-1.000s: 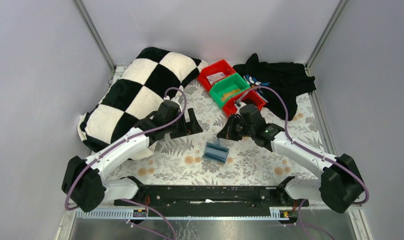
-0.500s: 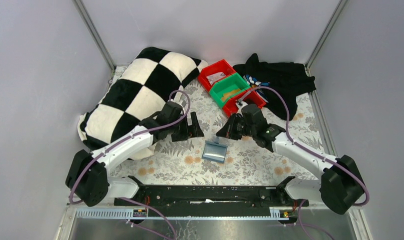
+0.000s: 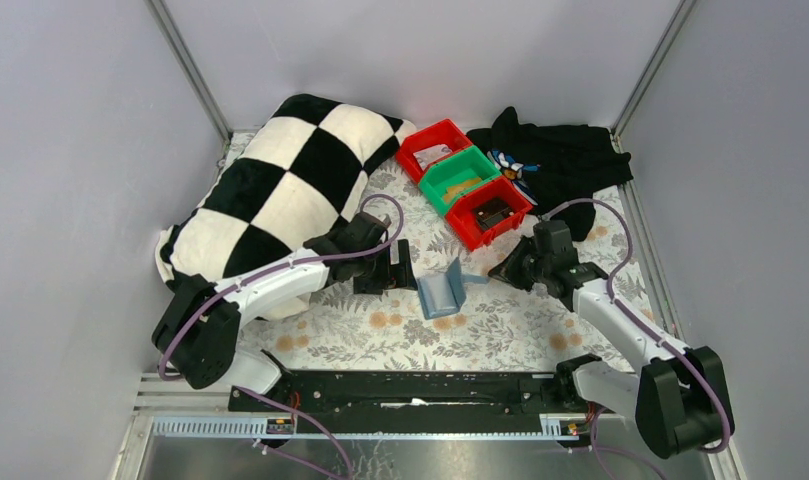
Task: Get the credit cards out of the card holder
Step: Open the card holder at the center of the board, then remove the credit card from the card holder.
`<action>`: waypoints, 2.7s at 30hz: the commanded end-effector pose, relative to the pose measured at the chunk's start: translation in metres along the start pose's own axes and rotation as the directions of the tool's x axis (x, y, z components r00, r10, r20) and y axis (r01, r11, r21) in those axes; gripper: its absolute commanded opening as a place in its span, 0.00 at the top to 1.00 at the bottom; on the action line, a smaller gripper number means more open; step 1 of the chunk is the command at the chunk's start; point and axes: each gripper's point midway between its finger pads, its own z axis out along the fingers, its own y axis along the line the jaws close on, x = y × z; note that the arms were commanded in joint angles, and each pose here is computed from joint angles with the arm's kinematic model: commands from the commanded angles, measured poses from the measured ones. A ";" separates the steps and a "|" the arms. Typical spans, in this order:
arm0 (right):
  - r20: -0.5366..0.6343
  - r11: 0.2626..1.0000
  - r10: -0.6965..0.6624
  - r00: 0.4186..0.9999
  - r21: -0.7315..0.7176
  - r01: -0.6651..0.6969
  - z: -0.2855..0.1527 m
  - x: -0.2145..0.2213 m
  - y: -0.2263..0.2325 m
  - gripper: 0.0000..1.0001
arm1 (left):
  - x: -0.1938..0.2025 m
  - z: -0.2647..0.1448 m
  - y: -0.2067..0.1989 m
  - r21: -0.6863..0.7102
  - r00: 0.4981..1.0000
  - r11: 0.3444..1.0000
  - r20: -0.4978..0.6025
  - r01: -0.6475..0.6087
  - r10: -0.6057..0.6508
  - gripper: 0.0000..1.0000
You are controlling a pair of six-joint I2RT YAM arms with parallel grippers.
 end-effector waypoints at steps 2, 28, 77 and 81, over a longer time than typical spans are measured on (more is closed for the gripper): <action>0.025 0.987 -0.042 0.999 0.157 0.038 -0.010 0.005 -0.046 1.00 | -0.018 -0.003 -0.014 0.031 0.998 0.999 0.057 -0.031 0.029 0.03; 0.203 0.978 -0.210 0.957 0.054 0.203 -0.055 -0.036 0.005 0.37 | -0.037 -0.007 -0.013 -0.034 0.993 0.998 0.101 -0.053 0.056 0.01; -0.130 0.942 -0.239 0.962 0.210 0.262 0.028 0.062 -0.064 0.54 | -0.021 0.035 -0.041 0.159 0.998 0.986 0.008 -0.055 0.054 0.24; -0.134 0.947 -0.217 0.967 0.210 0.242 0.028 0.063 -0.069 0.55 | -0.020 0.042 -0.067 0.217 0.996 0.972 0.002 -0.092 0.094 0.25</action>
